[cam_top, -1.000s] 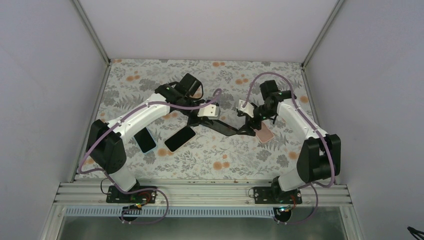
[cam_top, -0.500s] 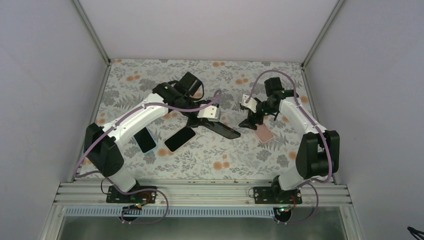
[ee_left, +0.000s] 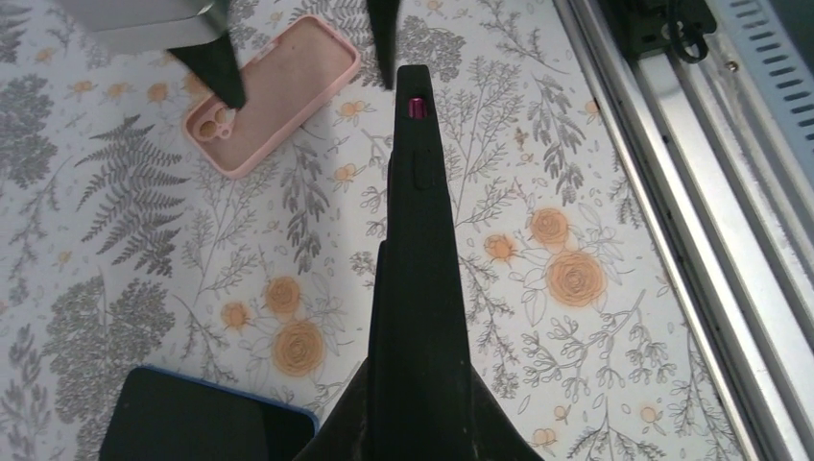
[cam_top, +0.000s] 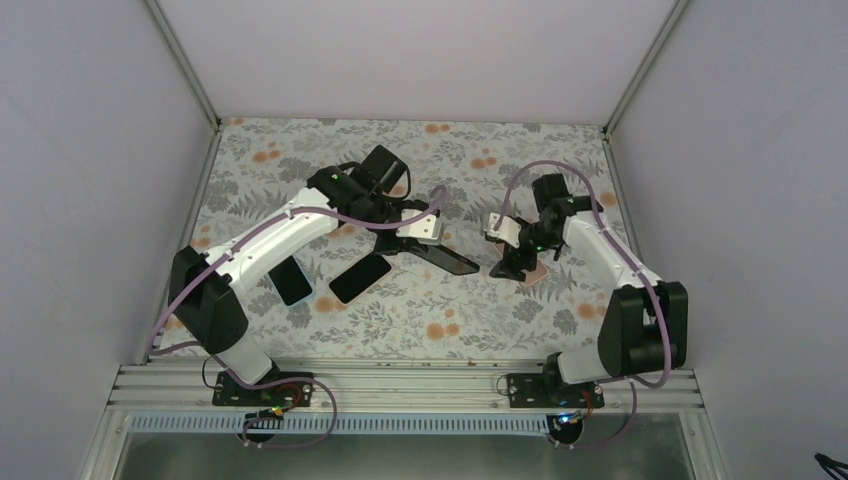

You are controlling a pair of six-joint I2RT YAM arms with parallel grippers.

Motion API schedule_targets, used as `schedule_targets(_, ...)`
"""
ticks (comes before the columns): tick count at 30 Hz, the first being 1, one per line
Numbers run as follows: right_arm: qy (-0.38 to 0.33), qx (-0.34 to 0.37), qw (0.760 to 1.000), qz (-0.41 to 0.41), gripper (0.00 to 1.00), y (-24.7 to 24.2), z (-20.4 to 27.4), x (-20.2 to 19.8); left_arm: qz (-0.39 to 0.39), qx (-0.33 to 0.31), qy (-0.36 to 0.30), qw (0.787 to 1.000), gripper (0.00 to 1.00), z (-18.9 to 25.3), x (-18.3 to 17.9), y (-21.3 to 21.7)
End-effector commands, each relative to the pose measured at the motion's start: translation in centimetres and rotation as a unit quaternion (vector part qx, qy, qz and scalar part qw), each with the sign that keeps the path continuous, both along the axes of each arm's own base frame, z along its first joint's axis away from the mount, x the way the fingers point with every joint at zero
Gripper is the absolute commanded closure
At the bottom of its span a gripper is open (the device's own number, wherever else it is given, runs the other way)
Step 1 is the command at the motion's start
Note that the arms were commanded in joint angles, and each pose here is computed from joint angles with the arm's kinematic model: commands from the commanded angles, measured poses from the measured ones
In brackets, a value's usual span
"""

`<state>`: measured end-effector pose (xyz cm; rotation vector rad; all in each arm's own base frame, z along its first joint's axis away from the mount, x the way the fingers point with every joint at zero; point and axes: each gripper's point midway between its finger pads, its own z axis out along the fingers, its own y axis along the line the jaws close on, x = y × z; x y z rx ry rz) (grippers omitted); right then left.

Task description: Take the phone out of the phone case

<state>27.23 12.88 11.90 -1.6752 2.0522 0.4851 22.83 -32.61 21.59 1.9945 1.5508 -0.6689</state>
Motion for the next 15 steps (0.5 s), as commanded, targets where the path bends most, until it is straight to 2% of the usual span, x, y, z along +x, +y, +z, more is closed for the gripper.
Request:
schedule_targets(1, 0.003, -0.007, 1.0, 0.012, 0.08, -0.7, 1.1, -2.5, -0.003, -0.029, -0.042, 0.999, 0.98, 1.8, 1.1, -0.8)
schedule_targets(15, 0.013, 0.073, 0.996, 0.041, 0.09, 3.5, 4.0, -3.1, 0.004, -0.023, -0.042, 0.999, 0.98, 0.7, 2.0, -1.5)
